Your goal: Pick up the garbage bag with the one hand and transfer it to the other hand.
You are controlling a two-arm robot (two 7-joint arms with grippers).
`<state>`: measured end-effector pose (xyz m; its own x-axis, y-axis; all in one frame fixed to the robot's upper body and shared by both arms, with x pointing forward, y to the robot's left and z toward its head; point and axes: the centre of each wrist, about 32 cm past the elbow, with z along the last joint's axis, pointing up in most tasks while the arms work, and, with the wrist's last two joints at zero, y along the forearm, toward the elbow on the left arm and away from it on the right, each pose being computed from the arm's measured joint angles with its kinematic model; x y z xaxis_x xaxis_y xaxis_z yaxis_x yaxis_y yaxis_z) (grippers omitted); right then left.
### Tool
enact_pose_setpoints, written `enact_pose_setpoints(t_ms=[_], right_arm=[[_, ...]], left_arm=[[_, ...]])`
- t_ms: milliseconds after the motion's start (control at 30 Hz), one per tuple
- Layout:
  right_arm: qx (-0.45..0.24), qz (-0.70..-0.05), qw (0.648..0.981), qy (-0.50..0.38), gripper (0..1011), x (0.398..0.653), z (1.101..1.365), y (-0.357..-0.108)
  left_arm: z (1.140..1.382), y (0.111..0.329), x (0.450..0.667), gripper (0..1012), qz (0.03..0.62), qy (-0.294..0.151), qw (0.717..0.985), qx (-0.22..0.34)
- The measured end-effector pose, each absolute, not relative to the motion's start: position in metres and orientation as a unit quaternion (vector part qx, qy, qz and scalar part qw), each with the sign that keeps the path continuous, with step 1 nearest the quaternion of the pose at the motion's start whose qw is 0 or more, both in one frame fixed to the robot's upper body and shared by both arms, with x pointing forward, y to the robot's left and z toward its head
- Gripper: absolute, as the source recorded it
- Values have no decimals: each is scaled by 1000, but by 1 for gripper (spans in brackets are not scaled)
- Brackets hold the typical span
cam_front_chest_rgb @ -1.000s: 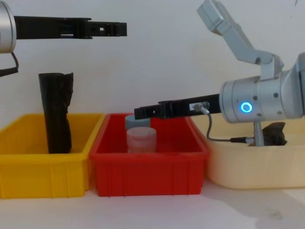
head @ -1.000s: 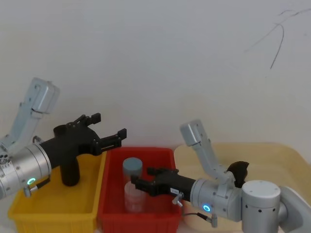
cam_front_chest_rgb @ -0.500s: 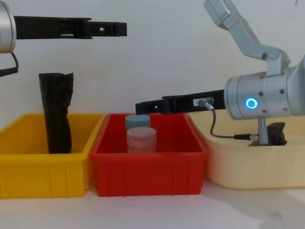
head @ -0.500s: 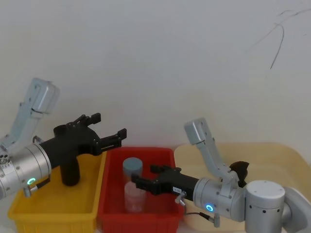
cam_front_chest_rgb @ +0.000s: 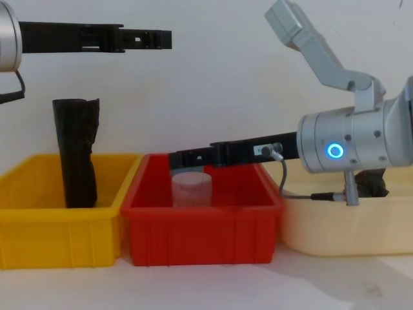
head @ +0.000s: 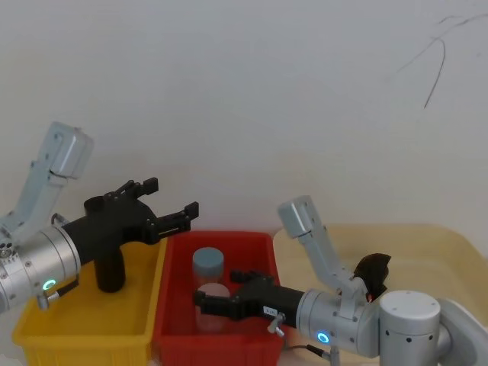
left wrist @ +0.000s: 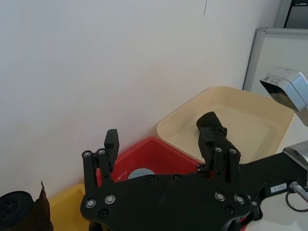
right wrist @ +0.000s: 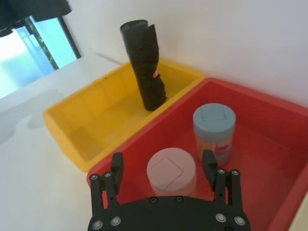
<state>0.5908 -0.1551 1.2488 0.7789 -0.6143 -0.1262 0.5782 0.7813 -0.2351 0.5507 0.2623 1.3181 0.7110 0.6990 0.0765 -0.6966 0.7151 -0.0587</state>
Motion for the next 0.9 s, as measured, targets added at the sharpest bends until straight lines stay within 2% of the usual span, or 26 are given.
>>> enact_pose_setpoints(t_ms=[133, 167, 433, 900], right_arm=[[-92, -318, 939, 98, 912, 591, 1249, -155], [-92, -318, 939, 98, 999, 591, 1249, -155], [-110, -291, 945, 103, 999, 588, 1241, -147], [-111, -299, 943, 93, 999, 593, 1241, -145]], left_arm=[[1318, 262, 551, 1002, 377, -47, 925, -13], [1318, 262, 551, 1001, 377, -47, 925, -13], [1318, 262, 551, 1002, 377, -47, 925, -13], [1318, 262, 551, 1002, 377, -47, 925, -13]])
